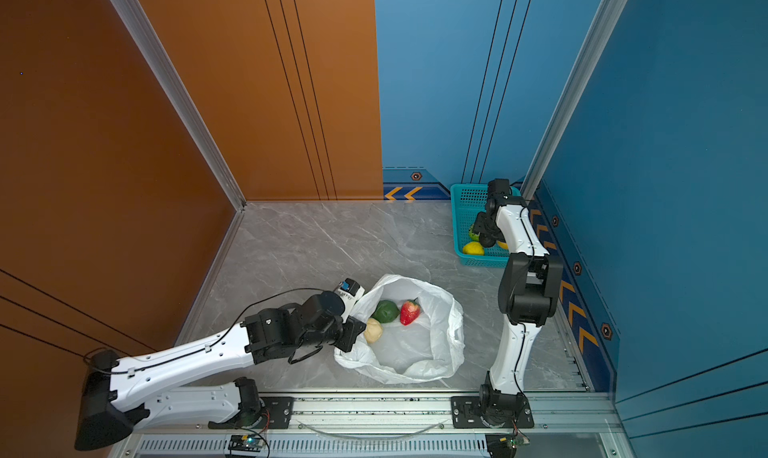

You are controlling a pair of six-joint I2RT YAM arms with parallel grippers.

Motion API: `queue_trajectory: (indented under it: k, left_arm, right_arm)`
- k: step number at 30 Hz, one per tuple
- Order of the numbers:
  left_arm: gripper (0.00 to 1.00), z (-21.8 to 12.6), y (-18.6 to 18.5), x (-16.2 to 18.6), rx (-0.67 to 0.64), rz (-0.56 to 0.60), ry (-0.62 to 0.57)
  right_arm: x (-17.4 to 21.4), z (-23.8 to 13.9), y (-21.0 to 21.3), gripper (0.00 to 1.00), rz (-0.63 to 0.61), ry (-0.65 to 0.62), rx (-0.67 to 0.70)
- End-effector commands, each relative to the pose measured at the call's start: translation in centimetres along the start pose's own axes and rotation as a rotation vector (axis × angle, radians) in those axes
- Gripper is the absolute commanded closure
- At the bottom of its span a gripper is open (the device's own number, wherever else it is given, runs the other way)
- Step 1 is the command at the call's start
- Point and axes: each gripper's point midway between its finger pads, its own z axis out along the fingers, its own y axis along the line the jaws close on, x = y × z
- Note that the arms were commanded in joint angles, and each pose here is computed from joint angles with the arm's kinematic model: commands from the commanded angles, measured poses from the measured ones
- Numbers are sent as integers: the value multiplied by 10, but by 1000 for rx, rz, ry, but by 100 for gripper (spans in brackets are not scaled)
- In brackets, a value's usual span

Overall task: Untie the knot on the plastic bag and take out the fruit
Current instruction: 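Lift the avocado out and carry it over the teal basket, then open the right gripper to drop the avocado into the basket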

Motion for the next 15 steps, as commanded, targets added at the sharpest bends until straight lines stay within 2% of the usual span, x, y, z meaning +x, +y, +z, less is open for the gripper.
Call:
queue_trajectory:
  k: [1, 8, 15]
  left_arm:
    - [100, -3, 4, -5, -8, -2, -32]
    - [100, -2, 3, -3, -6, -2, -28]
    - [100, -3, 2, -4, -3, 2, -33]
  right_arm:
    - [-5, -16, -10, 20, -5, -41, 43]
    - [2, -34, -3, 11, 4, -51, -1]
    - [19, -82, 19, 3, -11, -76, -105]
